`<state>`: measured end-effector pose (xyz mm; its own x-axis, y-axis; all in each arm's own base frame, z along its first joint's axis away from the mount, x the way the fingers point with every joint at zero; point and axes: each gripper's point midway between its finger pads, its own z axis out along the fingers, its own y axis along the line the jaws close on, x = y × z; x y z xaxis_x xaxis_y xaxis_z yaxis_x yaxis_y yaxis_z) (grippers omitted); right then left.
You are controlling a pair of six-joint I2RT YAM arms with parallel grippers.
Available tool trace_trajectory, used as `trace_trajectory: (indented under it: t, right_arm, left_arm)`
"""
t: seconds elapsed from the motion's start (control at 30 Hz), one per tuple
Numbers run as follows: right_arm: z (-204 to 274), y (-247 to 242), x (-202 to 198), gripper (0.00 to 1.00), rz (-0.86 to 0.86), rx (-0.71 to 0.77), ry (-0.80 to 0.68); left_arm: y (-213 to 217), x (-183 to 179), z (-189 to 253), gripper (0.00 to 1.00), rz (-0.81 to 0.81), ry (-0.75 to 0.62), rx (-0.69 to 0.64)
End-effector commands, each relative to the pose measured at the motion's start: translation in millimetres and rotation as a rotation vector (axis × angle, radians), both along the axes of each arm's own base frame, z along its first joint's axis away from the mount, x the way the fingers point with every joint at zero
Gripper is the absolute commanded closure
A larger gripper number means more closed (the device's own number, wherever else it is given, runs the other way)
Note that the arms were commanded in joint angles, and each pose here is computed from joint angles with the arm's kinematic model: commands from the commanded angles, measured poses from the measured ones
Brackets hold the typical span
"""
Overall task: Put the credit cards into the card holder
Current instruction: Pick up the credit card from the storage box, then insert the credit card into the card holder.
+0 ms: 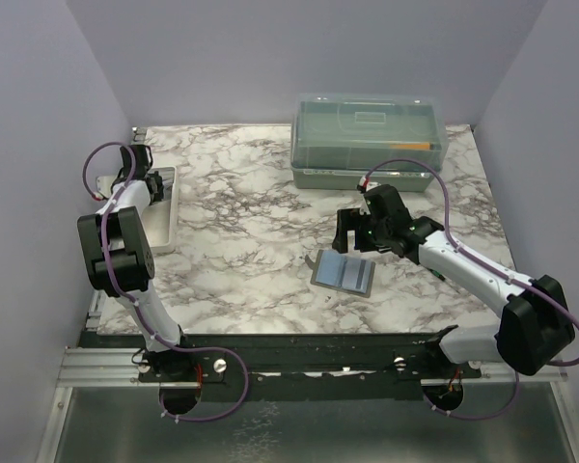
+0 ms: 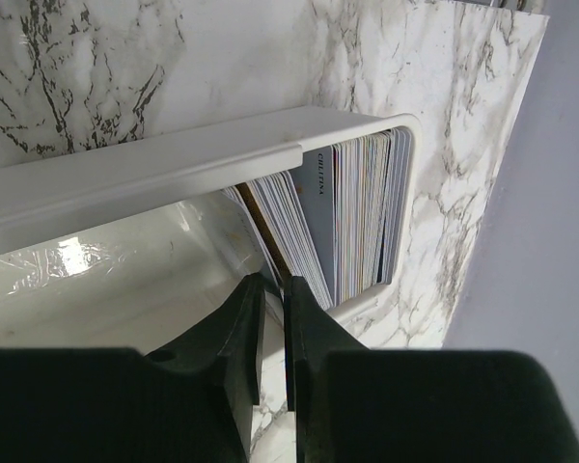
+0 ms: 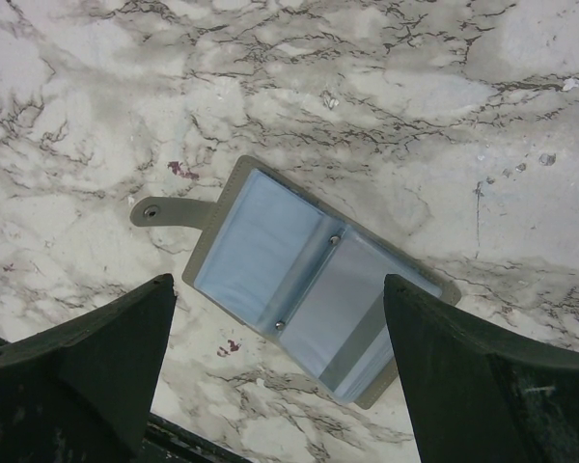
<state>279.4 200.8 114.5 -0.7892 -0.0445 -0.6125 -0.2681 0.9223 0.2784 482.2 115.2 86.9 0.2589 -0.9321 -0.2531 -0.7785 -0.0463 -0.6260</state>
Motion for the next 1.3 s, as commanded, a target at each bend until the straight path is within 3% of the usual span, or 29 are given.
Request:
trace_trajectory:
  t: [0.0, 0.13, 0.63, 0.83, 1.0, 1.13, 1.27]
  right_arm:
    - [5, -7, -1, 0.08, -0.033, -0.004, -0.010]
    - [6, -7, -1, 0.08, -0.036, -0.001, -0.012]
    - [7, -7, -3, 0.08, -0.037, 0.005, -0.010]
    - [5, -5, -5, 0.08, -0.032, 0.014, 0.006]
    - [4, -4, -4, 0.08, -0.046, 0.016, 0.020]
    - [9, -3, -5, 0.08, -0.051, 0.029, 0.025]
    - [15, -1, -7, 0.09, -0.038, 0.053, 0.014]
  left_arm:
    - [0, 0, 27, 0.94, 0.009, -0.033, -0.030]
    - [-4, -3, 29, 1.00, 0.016, -0.008, -0.086]
    - [-26, -21, 47, 1.00, 0.006, 0.111, -0.235]
    - [-55, -32, 101, 1.00, -0.126, 0.055, -0.174]
    - [-72, -56, 117, 1.00, -0.202, 0.066, -0.117]
    - [-104, -57, 134, 1.00, -0.426, 0.019, -0.052]
    - [-195, -53, 151, 1.00, -0.945, -0.082, 0.099]
